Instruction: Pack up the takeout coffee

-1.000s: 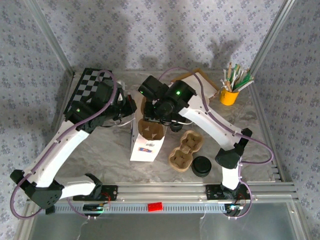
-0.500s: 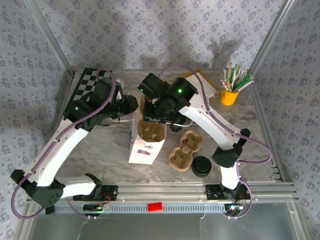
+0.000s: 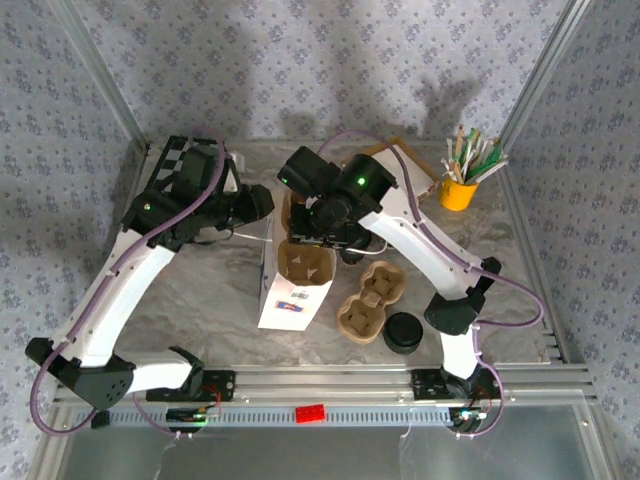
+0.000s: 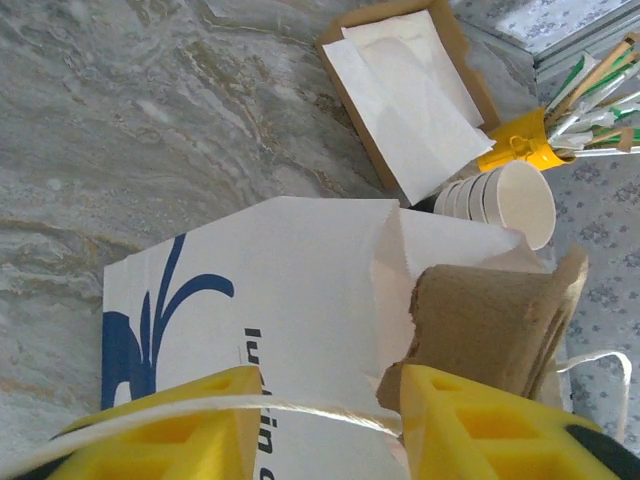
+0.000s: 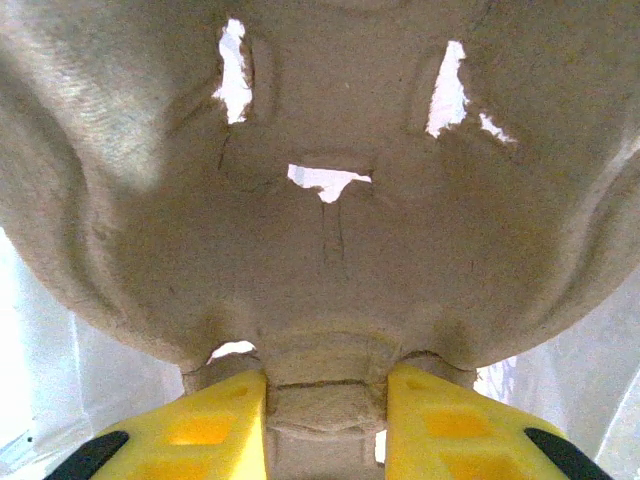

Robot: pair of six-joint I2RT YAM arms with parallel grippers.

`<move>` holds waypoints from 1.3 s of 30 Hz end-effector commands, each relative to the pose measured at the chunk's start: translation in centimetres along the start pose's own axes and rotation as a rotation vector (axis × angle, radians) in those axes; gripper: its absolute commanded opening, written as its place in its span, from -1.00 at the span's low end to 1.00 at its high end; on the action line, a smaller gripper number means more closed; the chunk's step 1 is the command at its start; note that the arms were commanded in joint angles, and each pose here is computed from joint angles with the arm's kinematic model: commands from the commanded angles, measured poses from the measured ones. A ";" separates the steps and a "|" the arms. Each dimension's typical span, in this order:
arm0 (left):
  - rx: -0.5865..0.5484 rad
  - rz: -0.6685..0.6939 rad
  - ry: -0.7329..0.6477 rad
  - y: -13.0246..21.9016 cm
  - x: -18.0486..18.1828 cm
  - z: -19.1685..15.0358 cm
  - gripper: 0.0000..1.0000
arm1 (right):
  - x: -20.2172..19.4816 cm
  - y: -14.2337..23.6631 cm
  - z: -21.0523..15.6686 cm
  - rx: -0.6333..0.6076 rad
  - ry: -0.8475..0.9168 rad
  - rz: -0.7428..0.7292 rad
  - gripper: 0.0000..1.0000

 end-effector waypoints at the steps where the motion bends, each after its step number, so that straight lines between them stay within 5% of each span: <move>1: 0.009 -0.038 -0.067 1.2 -1.0 0.5 -0.08 | -0.3 0.2 -0.2 0.010 0.015 -0.019 -0.40; 9: 0.060 0.009 -0.086 0.0 -0.6 1.2 0.10 | -0.2 -0.2 -0.1 0.018 0.008 -0.018 -0.41; 23: 0.181 0.071 -0.123 -2.2 1.3 1.7 0.11 | -0.2 -0.6 -0.2 0.034 0.001 -0.026 -0.43; 39: 0.039 0.091 0.031 -4.4 1.1 4.6 0.40 | 0.3 -1.3 -0.8 0.072 0.012 -0.019 -0.44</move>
Point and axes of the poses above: each hand's point on the last joint's axis, 136 mm out from that joint toward the fingers, its own y axis back along the fingers, its own x axis along the line the jaws close on, z = x × y, the point moved 3 cm from there along y, back along the fingers, and after that the axes turned 3 degrees about -y, right-handed, at the moved point
